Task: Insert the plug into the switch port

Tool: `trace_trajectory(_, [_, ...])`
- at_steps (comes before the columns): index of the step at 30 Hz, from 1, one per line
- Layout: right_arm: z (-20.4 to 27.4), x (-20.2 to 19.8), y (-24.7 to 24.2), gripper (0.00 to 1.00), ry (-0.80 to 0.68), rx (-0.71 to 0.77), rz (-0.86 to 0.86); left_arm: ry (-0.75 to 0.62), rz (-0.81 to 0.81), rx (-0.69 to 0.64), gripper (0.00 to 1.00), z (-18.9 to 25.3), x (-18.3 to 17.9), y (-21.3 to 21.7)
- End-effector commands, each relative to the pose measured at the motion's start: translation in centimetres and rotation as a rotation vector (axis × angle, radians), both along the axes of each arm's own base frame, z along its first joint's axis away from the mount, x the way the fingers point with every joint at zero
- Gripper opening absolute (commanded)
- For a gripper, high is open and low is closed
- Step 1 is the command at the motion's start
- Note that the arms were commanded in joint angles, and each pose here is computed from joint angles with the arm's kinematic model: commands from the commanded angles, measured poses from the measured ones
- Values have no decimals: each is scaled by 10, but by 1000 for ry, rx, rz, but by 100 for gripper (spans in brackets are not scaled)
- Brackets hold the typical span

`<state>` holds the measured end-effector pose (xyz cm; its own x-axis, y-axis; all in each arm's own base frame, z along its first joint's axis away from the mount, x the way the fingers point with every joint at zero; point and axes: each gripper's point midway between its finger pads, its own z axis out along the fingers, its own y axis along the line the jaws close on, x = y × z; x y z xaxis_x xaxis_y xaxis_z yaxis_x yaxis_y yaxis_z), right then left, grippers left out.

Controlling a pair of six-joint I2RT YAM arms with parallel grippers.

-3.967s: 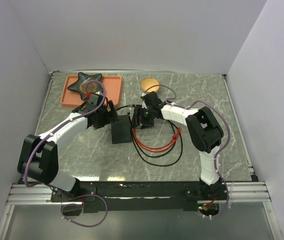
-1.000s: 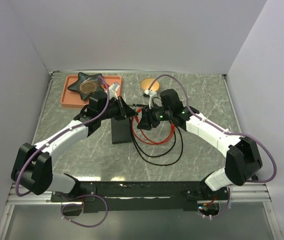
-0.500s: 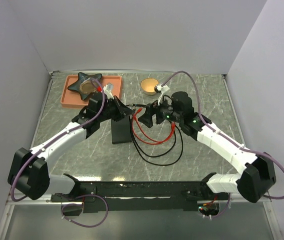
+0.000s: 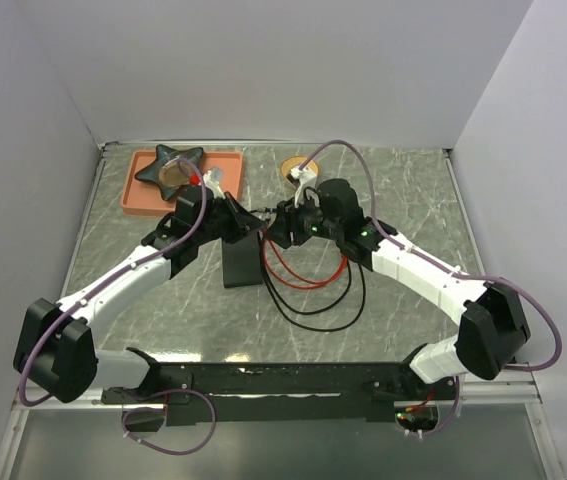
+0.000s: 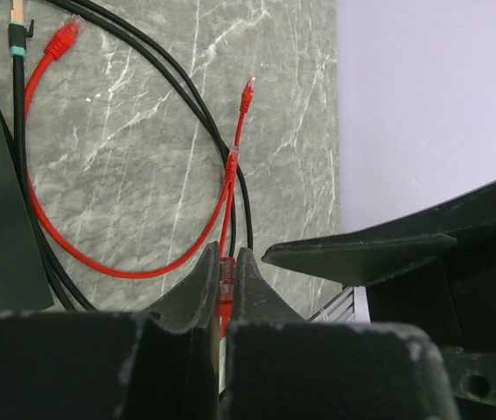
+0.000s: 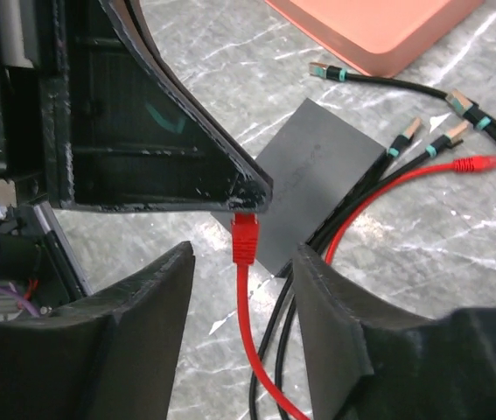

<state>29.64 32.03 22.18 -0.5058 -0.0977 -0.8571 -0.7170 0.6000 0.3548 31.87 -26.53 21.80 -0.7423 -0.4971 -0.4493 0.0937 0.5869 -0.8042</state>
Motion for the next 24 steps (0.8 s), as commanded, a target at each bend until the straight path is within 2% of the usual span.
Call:
trace_trajectory(1, [28, 11, 11, 50, -65, 51, -12, -45, 8, -36, 1, 27, 1, -2])
trace_trajectory(2, [28, 11, 11, 47, -66, 52, -11, -45, 8, -36, 1, 27, 1, -2])
trace_trajectory(19, [-1, 9, 19, 45, 3, 24, 11, -47, -2, -35, 1, 27, 2, -4])
trace_trajectory(24, [3, 12, 18, 28, -10, 41, -9, -44, -9, -34, 1, 25, 1, -4])
